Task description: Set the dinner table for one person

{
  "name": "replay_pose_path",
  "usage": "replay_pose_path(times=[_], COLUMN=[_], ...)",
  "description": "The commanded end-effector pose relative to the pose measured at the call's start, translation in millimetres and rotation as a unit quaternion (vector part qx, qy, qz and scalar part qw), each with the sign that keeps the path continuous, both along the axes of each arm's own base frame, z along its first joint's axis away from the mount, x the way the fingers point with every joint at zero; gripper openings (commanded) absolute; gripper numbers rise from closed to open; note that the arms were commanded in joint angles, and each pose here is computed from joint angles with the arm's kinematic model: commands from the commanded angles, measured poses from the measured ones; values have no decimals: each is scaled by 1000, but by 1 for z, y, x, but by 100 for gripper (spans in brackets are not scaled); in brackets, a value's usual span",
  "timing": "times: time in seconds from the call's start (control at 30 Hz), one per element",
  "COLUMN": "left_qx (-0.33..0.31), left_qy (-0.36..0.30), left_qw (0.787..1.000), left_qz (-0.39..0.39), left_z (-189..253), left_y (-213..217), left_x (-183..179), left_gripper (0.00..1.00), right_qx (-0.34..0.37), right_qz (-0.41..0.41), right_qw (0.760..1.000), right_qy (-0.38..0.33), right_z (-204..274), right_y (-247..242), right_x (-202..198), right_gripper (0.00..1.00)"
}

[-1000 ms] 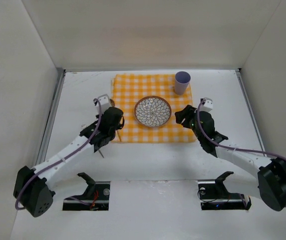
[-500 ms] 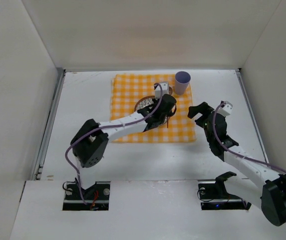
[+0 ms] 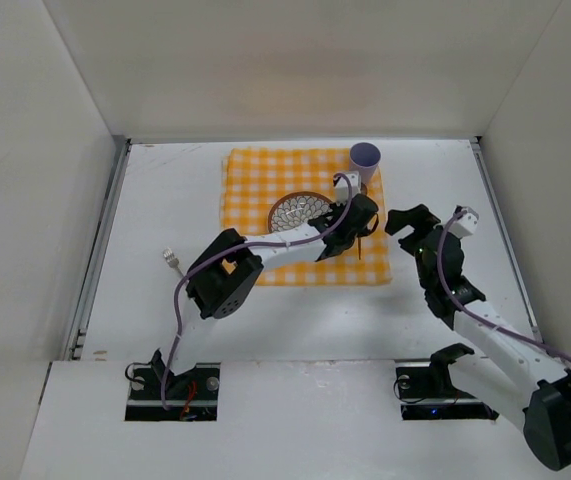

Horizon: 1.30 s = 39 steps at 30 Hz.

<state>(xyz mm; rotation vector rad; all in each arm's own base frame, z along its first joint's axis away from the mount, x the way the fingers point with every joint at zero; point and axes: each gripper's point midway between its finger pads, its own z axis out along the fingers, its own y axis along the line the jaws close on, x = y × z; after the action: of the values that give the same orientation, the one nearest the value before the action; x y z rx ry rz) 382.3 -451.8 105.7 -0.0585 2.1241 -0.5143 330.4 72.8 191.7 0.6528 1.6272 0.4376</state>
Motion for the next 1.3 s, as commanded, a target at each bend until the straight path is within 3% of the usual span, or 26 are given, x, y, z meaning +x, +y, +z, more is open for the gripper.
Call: replay_pose_path(times=[0.0,0.4,0.47,0.57,0.63,0.73,0.87,1.13,1.27], left_qx=[-57,-52,-48,-45,-42,-42,-46,-76,-52], left_qy=[-19,17,23,26,26,20,-5,-95,-140], left_qw=[998,998,998,998,998,998,998,993,988], left_qz=[20,33,29,29,29,29,43,5,44], left_z=[29,-19,-25,-29,-30,-24,-4,95,126], left_y=[-14,-19,-21,-19,-18,-14,-3,23,93], left_x=[10,9,8,8,8,6,4,-33,-50], left_gripper=[5,5,5,7,10,23,38,38,38], right_qx=[0,8,4,4,2,4,6,8,7], right_qz=[-5,35,30,36,40,41,51,60,72], right_qw=[1000,999,1000,999,999,999,999,998,997], right_qy=[-1,2,-3,0,2,5,5,-7,-20], right_z=[0,-3,0,-2,-2,-4,-3,0,6], right_y=[1,19,16,19,20,21,24,25,28], right_x=[4,8,6,7,7,7,5,2,2], right_gripper=[100,100,83,48,34,18,8,2,4])
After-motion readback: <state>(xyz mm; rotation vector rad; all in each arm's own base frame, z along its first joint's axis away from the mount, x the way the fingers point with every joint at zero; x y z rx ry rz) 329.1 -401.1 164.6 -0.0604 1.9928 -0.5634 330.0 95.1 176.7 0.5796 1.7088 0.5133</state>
